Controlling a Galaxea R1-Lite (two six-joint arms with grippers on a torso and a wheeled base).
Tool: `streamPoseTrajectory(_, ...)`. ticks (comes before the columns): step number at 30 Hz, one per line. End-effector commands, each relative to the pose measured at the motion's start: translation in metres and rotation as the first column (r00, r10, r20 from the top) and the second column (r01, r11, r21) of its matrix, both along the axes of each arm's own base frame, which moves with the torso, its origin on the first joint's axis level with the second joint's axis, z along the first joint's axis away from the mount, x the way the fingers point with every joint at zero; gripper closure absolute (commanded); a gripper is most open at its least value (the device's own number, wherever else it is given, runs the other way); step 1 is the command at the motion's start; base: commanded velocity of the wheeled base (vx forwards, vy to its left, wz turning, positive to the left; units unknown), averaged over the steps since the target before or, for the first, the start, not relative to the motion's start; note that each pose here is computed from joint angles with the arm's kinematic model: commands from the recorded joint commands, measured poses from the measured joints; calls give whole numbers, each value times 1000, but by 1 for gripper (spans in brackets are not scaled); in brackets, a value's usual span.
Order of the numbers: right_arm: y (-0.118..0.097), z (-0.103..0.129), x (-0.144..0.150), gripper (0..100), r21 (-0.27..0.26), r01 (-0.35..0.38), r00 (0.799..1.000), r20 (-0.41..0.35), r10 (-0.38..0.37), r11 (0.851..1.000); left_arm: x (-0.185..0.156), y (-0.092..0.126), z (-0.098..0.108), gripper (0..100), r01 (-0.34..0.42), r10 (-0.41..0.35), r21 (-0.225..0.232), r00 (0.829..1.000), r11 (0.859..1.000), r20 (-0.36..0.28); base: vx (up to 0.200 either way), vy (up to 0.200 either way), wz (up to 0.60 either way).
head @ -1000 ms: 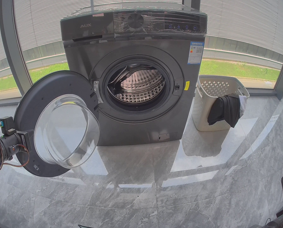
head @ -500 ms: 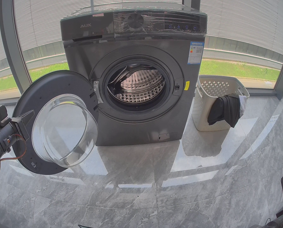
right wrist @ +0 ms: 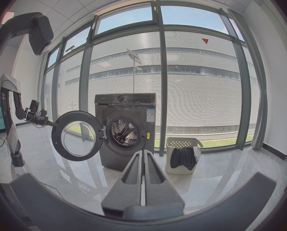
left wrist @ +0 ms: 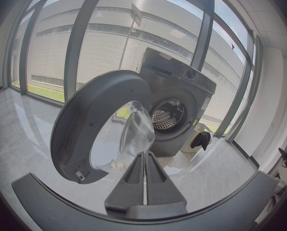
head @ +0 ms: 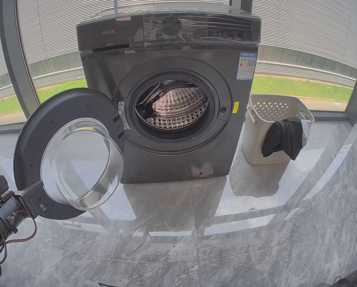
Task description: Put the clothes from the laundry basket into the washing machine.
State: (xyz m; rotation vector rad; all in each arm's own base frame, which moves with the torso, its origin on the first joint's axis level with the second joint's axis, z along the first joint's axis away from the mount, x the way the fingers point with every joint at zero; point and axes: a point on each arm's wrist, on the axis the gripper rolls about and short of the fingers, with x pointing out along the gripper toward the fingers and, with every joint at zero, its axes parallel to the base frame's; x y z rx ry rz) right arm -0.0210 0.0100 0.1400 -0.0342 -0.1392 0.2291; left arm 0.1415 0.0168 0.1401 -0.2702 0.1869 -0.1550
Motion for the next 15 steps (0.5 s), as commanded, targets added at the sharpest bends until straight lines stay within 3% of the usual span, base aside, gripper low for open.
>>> streamPoseTrajectory(1, -1, 17, 7, 100, 2, -3, 1000, -25, 3, 1000, -5, -1, 0, 100, -3, 3, -8, 1000, 1000, 9, 0, -200, 0)
streamPoseTrajectory(6, -1, 11, 6, 100, 3, -2, 999, -38, 2, 1000, -7, -1, 3, 100, 1, -1, -5, 1000, 1000, 29, 0, -200, 0)
streamPoseTrajectory(8, -1, 10, 6, 100, 3, -2, 999, -39, 2, 1000, -7, -1, 3, 100, 1, -1, -8, 999, 1000, 35, 0, 0, 0)
streamPoseTrajectory(12, -1, 9, 7, 100, 4, -6, 999, -50, 7, 1000, -15, -3, 15, 100, 20, -19, -7, 992, 1000, 125, 0, 0, 0)
streamPoseTrajectory(15, -1, 9, 7, 100, 1, -11, 999, -46, 11, 1000, -38, -9, 29, 100, 130, -115, -45, 962, 991, 248, 0, 0, 0)
